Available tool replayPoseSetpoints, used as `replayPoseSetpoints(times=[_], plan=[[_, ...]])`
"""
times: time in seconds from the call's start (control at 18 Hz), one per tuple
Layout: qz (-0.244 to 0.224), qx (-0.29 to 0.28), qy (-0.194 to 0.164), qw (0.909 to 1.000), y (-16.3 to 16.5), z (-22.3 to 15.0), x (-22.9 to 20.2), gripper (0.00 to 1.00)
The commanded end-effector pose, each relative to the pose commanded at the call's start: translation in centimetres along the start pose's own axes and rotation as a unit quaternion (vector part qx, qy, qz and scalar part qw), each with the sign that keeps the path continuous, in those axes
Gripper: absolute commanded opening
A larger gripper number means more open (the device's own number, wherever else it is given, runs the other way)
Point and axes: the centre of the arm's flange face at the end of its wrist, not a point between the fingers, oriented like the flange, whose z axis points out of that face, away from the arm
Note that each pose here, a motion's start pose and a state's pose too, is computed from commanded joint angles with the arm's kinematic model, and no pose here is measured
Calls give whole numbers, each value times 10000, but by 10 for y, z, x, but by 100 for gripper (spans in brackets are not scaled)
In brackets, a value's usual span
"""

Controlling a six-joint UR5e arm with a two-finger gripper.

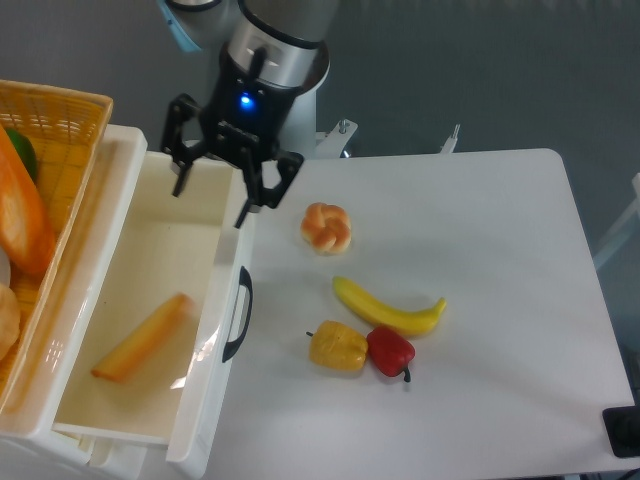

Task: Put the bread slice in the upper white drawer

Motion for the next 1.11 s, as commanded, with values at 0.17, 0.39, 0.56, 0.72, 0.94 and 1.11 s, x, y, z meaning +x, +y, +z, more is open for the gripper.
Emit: replayPoseSetpoints(times=[0.17,0.39,0.56,0.72,0.94,1.11], plan=[[-159,-31,-41,9999,7,4,-30,100],[158,-356,-384,9985,16,13,-55,100],[446,-679,-622,9948,23,23,-65,100],[795,-881,-741,9902,26,35,-82,100],[1245,-1353,-1083,9770,33,45,-100,100],[1325,-1620,-1274,9695,36,53,-111,100]])
